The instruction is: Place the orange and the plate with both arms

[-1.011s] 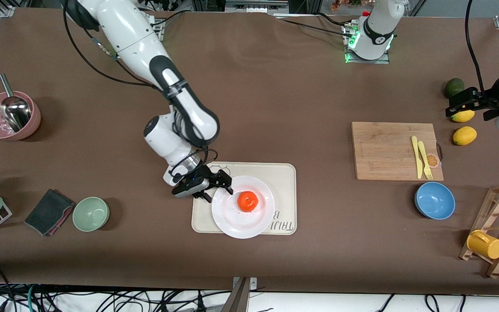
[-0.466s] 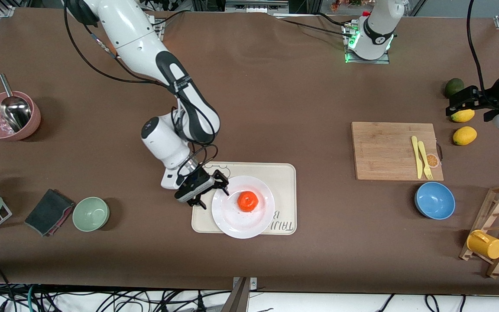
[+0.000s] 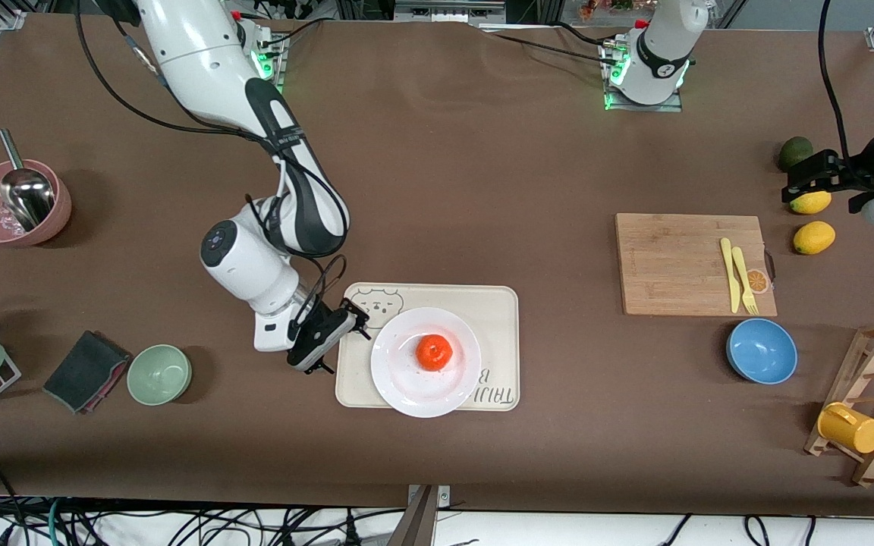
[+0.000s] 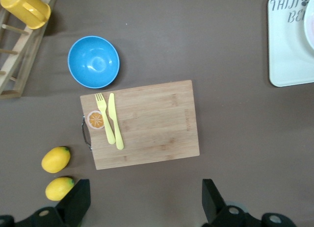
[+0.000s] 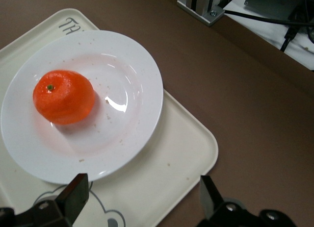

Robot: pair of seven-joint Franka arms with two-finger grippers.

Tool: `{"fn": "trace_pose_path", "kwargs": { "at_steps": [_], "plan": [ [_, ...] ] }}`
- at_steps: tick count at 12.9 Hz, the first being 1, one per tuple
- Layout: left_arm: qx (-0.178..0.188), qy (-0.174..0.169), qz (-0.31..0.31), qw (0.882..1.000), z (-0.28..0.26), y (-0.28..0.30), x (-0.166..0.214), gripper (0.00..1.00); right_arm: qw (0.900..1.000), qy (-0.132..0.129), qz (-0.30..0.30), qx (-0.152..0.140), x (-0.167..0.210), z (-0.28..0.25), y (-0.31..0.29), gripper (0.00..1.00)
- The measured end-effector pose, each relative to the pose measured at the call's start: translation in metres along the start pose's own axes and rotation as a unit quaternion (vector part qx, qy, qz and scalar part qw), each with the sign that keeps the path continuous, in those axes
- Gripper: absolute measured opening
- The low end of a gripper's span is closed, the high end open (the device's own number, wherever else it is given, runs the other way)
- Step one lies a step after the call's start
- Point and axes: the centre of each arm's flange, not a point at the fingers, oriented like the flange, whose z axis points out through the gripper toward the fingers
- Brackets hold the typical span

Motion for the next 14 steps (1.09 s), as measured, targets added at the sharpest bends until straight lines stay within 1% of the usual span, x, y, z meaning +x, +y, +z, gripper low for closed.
{"fn": "trace_pose_path", "kwargs": {
  "at_steps": [2,4,5,6,7,8,9,10,11,12,13,14],
  "plan": [
    [0.008,-0.002,0.002,1.000,0.000,0.002,0.001,1.00,0.998,-0.058,-0.018,0.025,-0.005,-0.027,0.016,1.00],
    [0.008,-0.002,0.003,1.000,0.001,0.002,0.001,1.00,0.992,-0.112,0.006,0.063,-0.013,-0.066,0.028,1.00],
    [0.008,-0.002,0.003,1.000,0.001,0.002,0.001,1.00,0.986,-0.145,0.030,0.074,-0.018,-0.085,0.032,1.00],
    [0.008,-0.002,0.003,1.000,0.001,0.002,0.001,1.00,0.979,-0.184,0.057,0.074,-0.023,-0.104,0.033,1.00],
    [0.008,-0.003,0.003,1.000,0.001,0.002,0.001,1.00,0.969,-0.222,0.083,0.065,-0.024,-0.121,0.030,1.00],
    [0.008,-0.003,0.003,1.000,0.001,0.002,0.001,1.00,0.960,-0.255,0.108,0.051,-0.021,-0.136,0.024,1.00],
    [0.008,-0.003,0.004,1.000,0.001,0.002,0.001,1.00,0.949,-0.285,0.131,0.029,-0.018,-0.148,0.019,1.00],
    [0.008,-0.003,0.004,1.000,0.001,0.002,0.001,1.00,0.938,-0.315,0.147,-0.007,-0.016,-0.156,0.014,1.00],
    [0.008,-0.003,0.004,1.000,0.001,0.002,0.001,1.00,0.927,-0.338,0.157,-0.051,-0.013,-0.161,0.007,1.00],
    [0.008,-0.003,0.004,1.000,0.001,0.003,0.001,1.00,0.914,-0.354,0.174,-0.091,-0.010,-0.163,-0.003,1.00],
    [0.008,-0.003,0.004,1.000,0.001,0.003,0.001,1.00,0.903,-0.363,0.197,-0.119,-0.007,-0.167,-0.014,1.00],
    [0.008,-0.003,0.004,1.000,0.001,0.003,0.001,1.00,0.897,-0.361,0.217,-0.134,-0.003,-0.175,-0.019,1.00]
  ]
}}
